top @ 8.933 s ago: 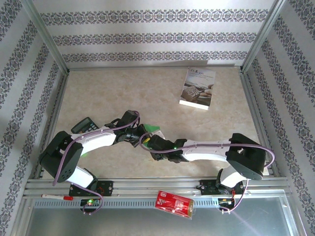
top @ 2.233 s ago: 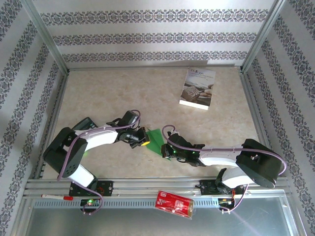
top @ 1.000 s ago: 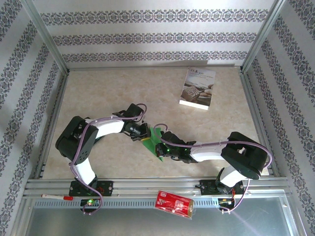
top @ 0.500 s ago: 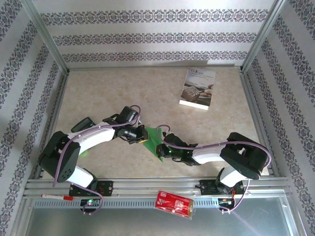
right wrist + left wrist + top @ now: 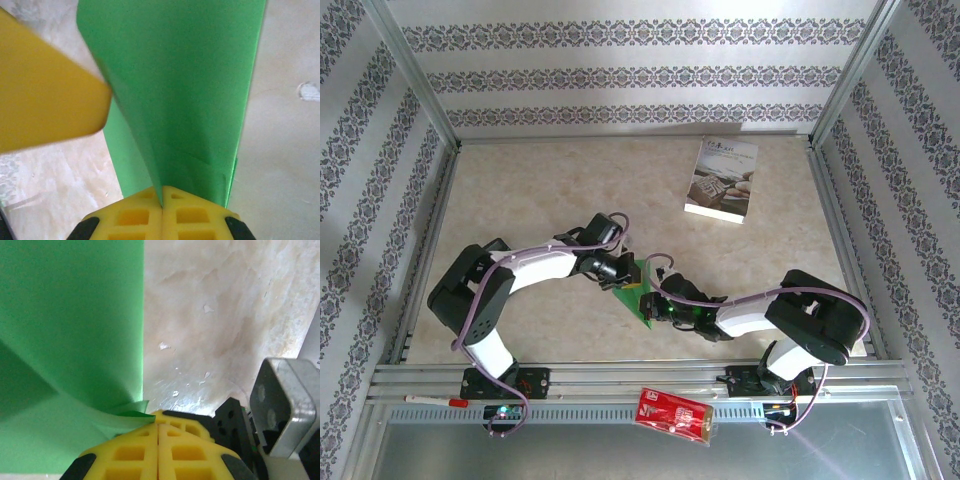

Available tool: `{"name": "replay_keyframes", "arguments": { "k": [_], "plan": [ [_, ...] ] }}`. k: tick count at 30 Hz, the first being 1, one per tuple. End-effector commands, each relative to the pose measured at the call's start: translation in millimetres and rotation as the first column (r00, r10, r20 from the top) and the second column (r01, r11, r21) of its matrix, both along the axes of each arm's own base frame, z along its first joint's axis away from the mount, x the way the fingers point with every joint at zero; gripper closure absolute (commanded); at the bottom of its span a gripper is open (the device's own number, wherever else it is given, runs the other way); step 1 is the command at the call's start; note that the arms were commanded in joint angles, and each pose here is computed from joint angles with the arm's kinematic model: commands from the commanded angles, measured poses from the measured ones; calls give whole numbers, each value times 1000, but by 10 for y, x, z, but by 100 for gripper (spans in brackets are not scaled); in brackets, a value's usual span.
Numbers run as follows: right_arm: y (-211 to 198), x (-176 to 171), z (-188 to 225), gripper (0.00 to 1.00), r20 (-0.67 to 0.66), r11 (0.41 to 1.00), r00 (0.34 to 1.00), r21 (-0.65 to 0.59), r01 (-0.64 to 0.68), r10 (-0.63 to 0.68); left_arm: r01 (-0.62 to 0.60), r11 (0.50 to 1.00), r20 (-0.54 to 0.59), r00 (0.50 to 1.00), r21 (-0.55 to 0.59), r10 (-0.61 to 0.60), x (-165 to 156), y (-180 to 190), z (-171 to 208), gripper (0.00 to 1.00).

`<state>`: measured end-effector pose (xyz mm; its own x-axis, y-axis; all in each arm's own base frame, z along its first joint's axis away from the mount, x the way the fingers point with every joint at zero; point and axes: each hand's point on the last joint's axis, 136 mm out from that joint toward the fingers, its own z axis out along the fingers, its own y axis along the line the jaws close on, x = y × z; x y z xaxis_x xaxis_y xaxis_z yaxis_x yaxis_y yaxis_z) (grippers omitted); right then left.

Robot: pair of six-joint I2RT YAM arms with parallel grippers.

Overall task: Fold a paper plane with a square sheet of paper (pick it up from the middle)
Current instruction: Fourth fold the wing at the center of the table.

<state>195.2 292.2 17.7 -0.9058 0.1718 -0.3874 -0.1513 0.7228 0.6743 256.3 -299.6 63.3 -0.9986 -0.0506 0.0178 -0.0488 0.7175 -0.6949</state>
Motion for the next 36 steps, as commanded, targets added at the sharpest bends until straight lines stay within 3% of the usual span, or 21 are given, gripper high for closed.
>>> {"name": "replay_keyframes", "arguments": {
  "k": [1,16,25,36],
  "plan": [
    [-143,-49,-128,99,-30,1000,999,-20,23,-24,33,999,26,999,-30,-32,48,-107,69,93],
    [-247,-47,-206,100,-68,994,994,60,86,-82,26,998,55,998,-52,-23,-33,-32,261,88],
    [-334,-53,-259,100,-124,982,981,97,161,-148,1,1000,81,997,-20,1,-53,85,304,92],
    [-472,-102,-419,100,-192,967,955,72,243,-226,59,998,59,997,-30,-57,-13,-112,159,96]
  ]
}}
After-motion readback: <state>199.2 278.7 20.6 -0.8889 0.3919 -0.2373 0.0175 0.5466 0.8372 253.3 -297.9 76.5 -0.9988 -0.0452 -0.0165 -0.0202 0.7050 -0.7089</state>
